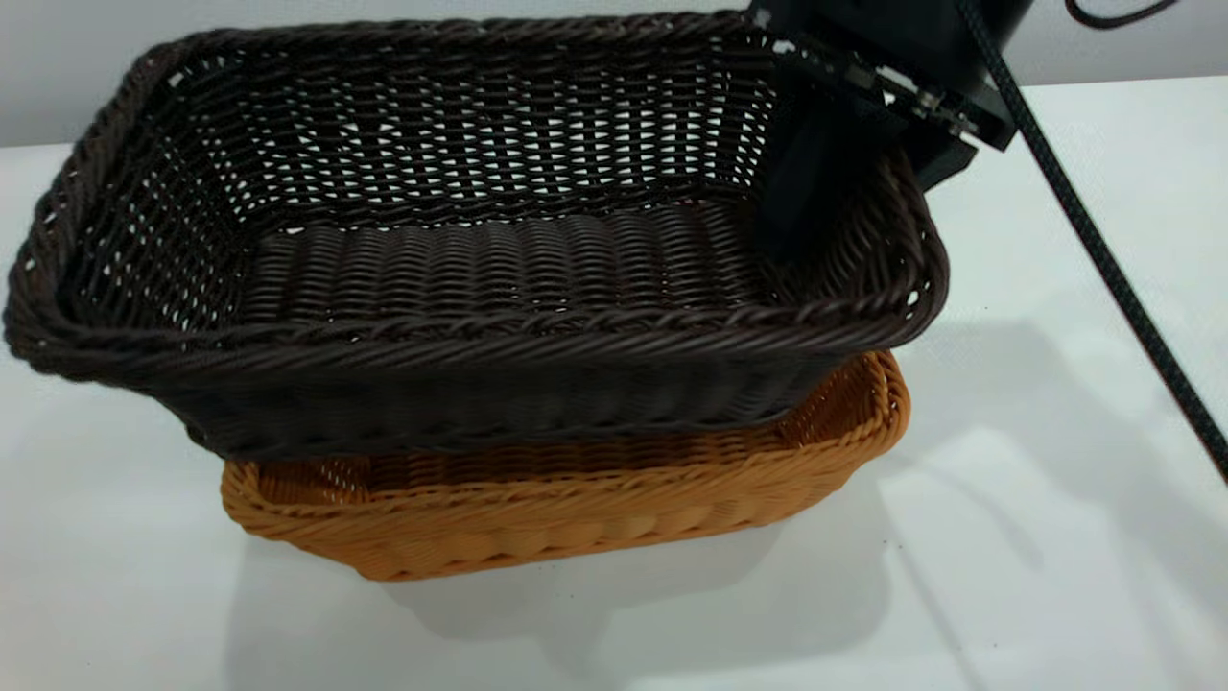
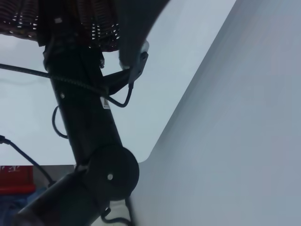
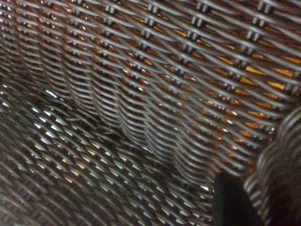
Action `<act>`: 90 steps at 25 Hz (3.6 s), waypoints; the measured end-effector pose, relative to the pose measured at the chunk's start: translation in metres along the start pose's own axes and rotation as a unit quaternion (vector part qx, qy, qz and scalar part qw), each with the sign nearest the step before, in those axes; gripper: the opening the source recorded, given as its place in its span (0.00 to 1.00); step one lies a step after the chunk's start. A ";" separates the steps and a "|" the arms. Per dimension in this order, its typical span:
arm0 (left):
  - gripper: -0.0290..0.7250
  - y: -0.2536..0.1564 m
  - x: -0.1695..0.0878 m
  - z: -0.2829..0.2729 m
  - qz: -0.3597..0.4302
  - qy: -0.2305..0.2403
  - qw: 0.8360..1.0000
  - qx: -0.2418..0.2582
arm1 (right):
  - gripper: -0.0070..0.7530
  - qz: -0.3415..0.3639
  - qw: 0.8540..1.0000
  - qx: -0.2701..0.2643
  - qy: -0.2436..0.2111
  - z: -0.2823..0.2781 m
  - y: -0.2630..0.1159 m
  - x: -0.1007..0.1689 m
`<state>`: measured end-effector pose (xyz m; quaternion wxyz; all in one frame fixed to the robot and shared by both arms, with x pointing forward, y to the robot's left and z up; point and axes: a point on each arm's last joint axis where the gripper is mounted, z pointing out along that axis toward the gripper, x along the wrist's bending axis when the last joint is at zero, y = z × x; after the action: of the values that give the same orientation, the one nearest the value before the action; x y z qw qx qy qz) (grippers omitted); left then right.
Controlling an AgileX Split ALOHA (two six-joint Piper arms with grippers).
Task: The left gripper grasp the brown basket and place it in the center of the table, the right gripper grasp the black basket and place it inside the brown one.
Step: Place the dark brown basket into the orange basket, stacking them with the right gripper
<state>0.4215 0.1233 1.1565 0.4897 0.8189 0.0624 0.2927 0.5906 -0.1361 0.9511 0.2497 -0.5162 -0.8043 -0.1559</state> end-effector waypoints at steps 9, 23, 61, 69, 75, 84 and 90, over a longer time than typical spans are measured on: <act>0.90 0.000 -0.001 0.000 -0.001 -0.003 1.000 0.001 | 0.32 0.009 1.000 0.009 -0.012 0.014 0.004 -0.014; 0.90 -0.001 -0.003 0.000 -0.007 -0.014 1.000 0.006 | 0.32 0.013 0.998 0.000 -0.055 0.021 0.008 -0.027; 0.90 -0.001 -0.002 0.000 -0.008 -0.013 1.000 0.007 | 0.92 0.028 0.999 0.009 -0.034 0.020 0.005 -0.022; 0.90 -0.001 -0.003 0.000 -0.007 -0.016 1.000 0.008 | 0.92 0.015 0.999 0.023 -0.031 0.010 0.006 -0.015; 0.90 -0.002 -0.005 0.000 -0.008 -0.027 1.000 0.013 | 0.92 -0.009 0.999 -0.014 -0.039 -0.008 0.022 -0.006; 0.90 -0.003 -0.007 0.000 -0.008 -0.038 0.999 0.017 | 0.92 -0.024 0.994 0.005 -0.109 -0.013 0.020 -0.017; 0.90 -0.003 -0.007 0.000 -0.008 -0.038 0.999 0.017 | 0.92 -0.036 0.989 0.005 -0.140 -0.018 0.022 -0.020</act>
<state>0.4163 0.1225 1.1512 0.4798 0.8372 0.0551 0.2565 0.6217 -0.1510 0.9550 0.1312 -0.5024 -0.8502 -0.0866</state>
